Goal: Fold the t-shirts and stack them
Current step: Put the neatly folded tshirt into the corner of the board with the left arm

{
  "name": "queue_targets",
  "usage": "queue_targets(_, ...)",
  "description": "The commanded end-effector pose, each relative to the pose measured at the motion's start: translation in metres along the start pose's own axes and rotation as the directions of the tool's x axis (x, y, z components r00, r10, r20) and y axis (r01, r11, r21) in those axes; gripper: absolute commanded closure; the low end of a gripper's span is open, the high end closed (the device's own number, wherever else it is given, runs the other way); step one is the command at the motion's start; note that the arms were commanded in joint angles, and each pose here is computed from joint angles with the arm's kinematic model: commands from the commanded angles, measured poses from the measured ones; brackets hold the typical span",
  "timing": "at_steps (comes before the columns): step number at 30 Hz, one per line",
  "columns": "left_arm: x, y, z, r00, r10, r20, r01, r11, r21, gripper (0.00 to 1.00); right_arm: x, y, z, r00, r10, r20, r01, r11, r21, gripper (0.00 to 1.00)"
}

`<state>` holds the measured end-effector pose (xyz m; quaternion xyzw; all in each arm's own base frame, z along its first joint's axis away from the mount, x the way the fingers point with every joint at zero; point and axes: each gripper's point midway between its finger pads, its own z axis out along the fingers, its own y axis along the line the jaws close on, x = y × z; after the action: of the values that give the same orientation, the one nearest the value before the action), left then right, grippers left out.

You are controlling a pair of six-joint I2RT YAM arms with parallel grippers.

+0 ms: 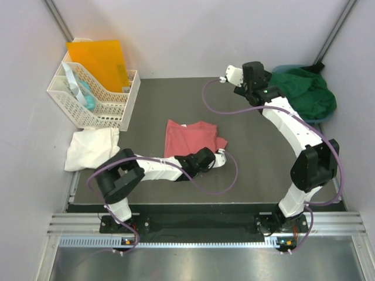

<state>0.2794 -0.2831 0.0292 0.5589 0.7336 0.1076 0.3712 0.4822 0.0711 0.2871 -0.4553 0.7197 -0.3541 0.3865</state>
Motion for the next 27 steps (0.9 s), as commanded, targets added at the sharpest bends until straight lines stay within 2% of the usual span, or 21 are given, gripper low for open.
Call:
queue_targets(1, 0.002, 0.013, -0.040, 0.996, 0.090, -0.019, -0.087, 0.992, 0.096, 1.00, -0.017, -0.040, -0.014, 0.998, 0.037, 0.054, -0.043, 0.993, 0.113, 0.33)
queue_targets(3, 0.002, 0.026, -0.049, 0.993, 0.111, -0.026, -0.107, 0.988, 0.113, 1.00, -0.018, -0.043, -0.015, 0.998, 0.036, 0.058, -0.043, 0.992, 0.123, 0.34)
queue_targets(5, -0.008, 0.045, -0.060, 0.995, 0.103, 0.014, -0.104, 0.988, 0.117, 1.00, -0.021, -0.049, -0.016, 0.997, 0.038, 0.065, -0.046, 0.989, 0.137, 0.34)
queue_targets(6, -0.010, 0.052, -0.065, 0.987, 0.156, 0.030, -0.159, 0.980, 0.116, 1.00, -0.022, -0.051, -0.017, 0.997, 0.040, 0.069, -0.050, 0.989, 0.141, 0.34)
queue_targets(10, -0.039, 0.100, -0.101, 0.961, 0.242, 0.137, -0.250, 0.967, 0.045, 1.00, -0.026, -0.057, -0.021, 0.995, 0.055, 0.085, -0.068, 0.986, 0.154, 0.34)
queue_targets(12, -0.045, 0.115, -0.114, 0.942, 0.284, 0.180, -0.302, 0.950, 0.081, 1.00, -0.027, -0.059, -0.022, 0.994, 0.062, 0.092, -0.076, 0.983, 0.164, 0.34)
queue_targets(15, -0.043, 0.142, -0.135, 0.917, 0.370, 0.150, -0.388, 0.914, 0.116, 1.00, -0.026, -0.060, -0.025, 0.992, 0.070, 0.102, -0.088, 0.980, 0.178, 0.34)
queue_targets(21, -0.040, 0.216, -0.165, 0.901, 0.431, 0.042, -0.431, 0.902, -0.019, 1.00, -0.024, -0.057, -0.026, 0.991, 0.068, 0.114, -0.089, 0.978, 0.190, 0.34)
queue_targets(22, -0.035, 0.235, -0.171, 0.909, 0.417, -0.007, -0.416, 0.906, -0.073, 1.00, -0.023, -0.054, -0.026, 0.991, 0.065, 0.114, -0.086, 0.978, 0.189, 0.34)
queue_targets(27, -0.004, 0.285, -0.192, 0.908, 0.399, -0.132, -0.416, 0.896, -0.154, 1.00, -0.025, -0.054, -0.024, 0.990, 0.060, 0.127, -0.084, 0.977, 0.194, 0.34)
